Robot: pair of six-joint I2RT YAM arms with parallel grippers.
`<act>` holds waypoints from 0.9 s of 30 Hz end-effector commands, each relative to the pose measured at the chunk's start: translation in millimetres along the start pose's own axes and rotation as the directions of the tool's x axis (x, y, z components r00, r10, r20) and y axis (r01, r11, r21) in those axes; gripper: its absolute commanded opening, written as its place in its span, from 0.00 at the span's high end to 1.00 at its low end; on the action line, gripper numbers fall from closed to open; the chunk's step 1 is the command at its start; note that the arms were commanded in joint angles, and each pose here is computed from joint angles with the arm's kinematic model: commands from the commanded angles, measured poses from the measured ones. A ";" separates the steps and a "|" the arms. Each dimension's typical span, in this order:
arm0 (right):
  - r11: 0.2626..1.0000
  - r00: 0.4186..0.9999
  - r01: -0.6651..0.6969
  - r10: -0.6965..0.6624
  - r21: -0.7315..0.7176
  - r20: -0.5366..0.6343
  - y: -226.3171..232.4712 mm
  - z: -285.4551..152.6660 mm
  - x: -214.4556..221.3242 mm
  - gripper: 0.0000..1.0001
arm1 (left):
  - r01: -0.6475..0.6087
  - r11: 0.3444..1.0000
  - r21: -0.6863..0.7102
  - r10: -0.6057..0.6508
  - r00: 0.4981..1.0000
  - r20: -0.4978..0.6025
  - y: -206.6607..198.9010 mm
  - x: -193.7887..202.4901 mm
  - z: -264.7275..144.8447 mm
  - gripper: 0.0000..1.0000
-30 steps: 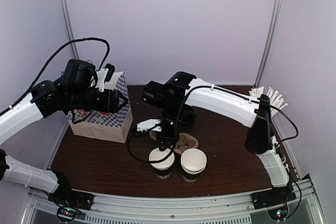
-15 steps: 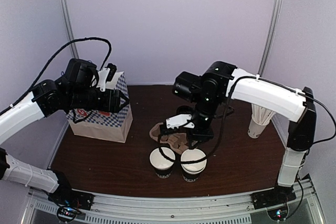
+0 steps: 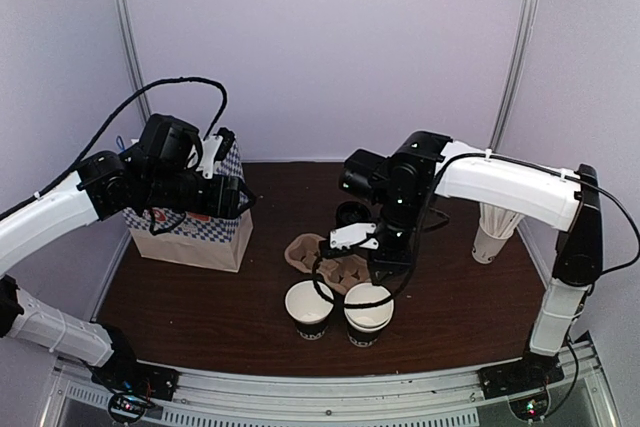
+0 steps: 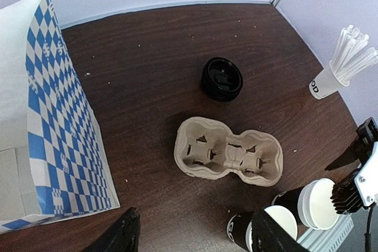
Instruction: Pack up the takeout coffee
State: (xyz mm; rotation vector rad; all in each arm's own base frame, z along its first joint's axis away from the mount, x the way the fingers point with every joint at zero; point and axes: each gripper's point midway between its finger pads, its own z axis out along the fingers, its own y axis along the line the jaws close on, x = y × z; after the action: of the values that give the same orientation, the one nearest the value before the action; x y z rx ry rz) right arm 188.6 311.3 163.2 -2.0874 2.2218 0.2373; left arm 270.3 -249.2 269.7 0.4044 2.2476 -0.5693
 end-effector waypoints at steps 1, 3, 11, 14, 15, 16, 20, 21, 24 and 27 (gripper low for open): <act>0.999 0.999 -0.038 0.038 -0.032 0.000 -0.9 14.1 -6.1 0.69 | 0.018 0.999 0.039 -0.019 0.999 0.041 -8.0 -9.5 -1.8 0.34; 0.998 0.999 -0.042 0.042 -0.045 -0.009 -0.2 18.7 -6.3 0.70 | 0.018 0.999 0.041 -0.020 0.999 0.043 -7.8 -9.6 -3.1 0.33; 0.997 0.998 -0.050 0.048 -0.053 -0.027 0.6 27.3 -4.9 0.81 | 0.021 0.999 0.030 -0.023 0.999 0.045 -4.9 -7.2 -3.8 0.33; 0.997 0.998 -0.053 0.051 -0.055 -0.030 0.5 28.6 -4.0 0.89 | 0.026 0.999 0.034 -0.027 0.999 0.036 -6.0 -6.3 -0.8 0.33; 0.997 0.998 -0.053 0.051 -0.056 -0.032 0.7 29.1 -3.8 0.92 | 0.026 0.999 0.035 -0.027 0.999 0.034 -6.3 -6.4 -0.2 0.33; 0.997 0.998 -0.052 0.051 -0.053 -0.033 0.5 28.7 -3.5 0.94 | 0.026 0.999 0.039 -0.027 0.999 0.030 -7.2 -6.1 0.7 0.33; 0.997 0.998 -0.054 0.052 -0.052 -0.042 1.1 29.8 -0.6 0.97 | 0.027 0.999 0.041 -0.028 0.999 0.030 -8.0 -6.8 1.0 0.33; 0.997 0.998 -0.055 0.052 -0.050 -0.043 0.9 30.0 0.1 0.94 | 0.027 0.999 0.041 -0.028 0.999 0.030 -7.9 -6.8 0.8 0.33; 0.997 0.997 -0.056 0.054 -0.049 -0.053 0.7 32.5 2.1 0.90 | 0.027 0.999 0.041 -0.028 0.999 0.031 -7.9 -6.9 0.5 0.33; 0.997 0.997 -0.056 0.054 -0.051 -0.058 0.8 33.8 2.7 0.93 | 0.028 0.999 0.042 -0.030 0.999 0.031 -7.9 -6.4 -0.1 0.33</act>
State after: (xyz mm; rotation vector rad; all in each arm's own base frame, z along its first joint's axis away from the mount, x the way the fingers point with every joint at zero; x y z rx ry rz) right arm 186.9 317.4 132.3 -2.0768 2.3262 0.2669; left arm 268.4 -250.0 268.2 0.3867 2.2547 -0.5929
